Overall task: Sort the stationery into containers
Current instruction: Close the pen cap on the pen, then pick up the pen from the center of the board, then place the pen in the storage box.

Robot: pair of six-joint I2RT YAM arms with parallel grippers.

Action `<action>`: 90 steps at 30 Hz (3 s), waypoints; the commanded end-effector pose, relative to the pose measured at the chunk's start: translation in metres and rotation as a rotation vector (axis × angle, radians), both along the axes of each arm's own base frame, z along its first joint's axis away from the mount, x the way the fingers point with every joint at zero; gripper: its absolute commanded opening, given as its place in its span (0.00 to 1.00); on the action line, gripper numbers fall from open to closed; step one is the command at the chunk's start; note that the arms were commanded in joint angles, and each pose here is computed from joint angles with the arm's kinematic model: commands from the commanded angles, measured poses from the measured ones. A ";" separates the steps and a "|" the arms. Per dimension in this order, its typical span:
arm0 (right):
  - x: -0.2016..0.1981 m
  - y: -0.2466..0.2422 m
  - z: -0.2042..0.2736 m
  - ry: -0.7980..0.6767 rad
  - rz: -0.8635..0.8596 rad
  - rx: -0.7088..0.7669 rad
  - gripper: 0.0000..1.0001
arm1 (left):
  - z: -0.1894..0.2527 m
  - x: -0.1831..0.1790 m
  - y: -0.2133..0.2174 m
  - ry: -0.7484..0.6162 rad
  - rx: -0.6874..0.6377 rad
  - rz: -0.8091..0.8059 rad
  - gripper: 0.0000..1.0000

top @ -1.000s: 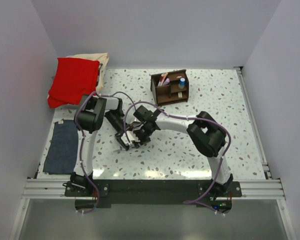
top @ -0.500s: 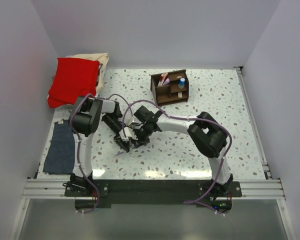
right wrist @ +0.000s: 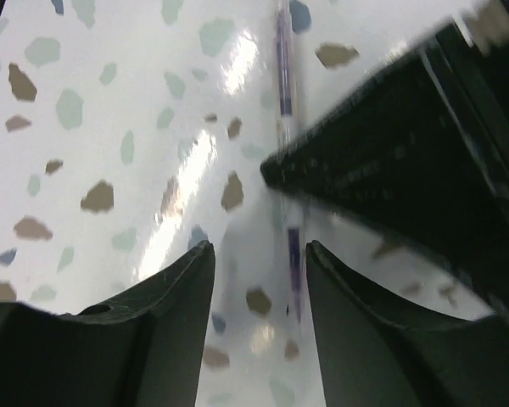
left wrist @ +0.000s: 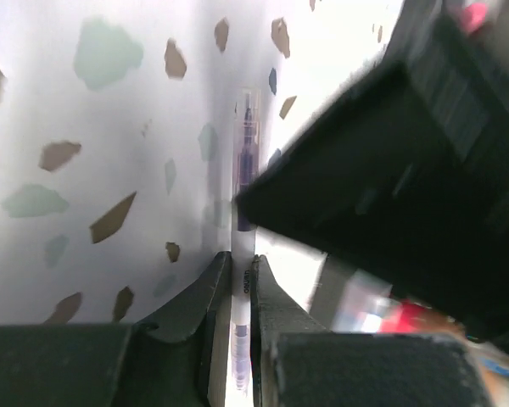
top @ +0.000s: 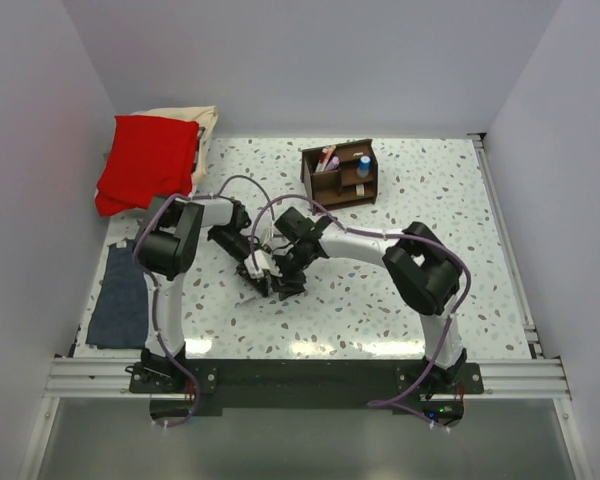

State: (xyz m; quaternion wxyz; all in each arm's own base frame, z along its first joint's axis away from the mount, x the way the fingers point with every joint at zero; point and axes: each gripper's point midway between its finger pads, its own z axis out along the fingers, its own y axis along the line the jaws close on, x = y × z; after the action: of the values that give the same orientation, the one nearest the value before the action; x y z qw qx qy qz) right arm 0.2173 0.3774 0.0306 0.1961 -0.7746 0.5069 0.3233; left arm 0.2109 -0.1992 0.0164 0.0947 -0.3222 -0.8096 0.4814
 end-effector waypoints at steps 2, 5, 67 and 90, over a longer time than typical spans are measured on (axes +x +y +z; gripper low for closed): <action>0.036 -0.043 0.101 -0.093 -0.095 0.079 0.55 | 0.011 0.029 0.000 -0.304 -0.076 -0.068 0.00; 0.057 -0.063 0.150 -0.109 -0.272 0.161 0.56 | 0.030 0.035 0.000 -0.359 -0.079 -0.071 0.00; 0.154 -0.049 0.363 0.362 -0.955 0.883 0.22 | 0.328 0.171 -0.076 -0.979 -0.821 0.498 0.00; 0.189 -0.046 0.345 0.236 -0.964 0.876 0.00 | 0.294 0.205 -0.063 -1.038 -0.622 0.521 0.60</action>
State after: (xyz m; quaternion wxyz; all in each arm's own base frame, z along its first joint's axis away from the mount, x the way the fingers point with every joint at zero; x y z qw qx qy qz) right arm 0.3976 0.3356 0.3456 0.5043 -0.2401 0.6777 0.4783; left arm 0.3950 -0.2735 0.3125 -0.5030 -0.3038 -0.6052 0.5371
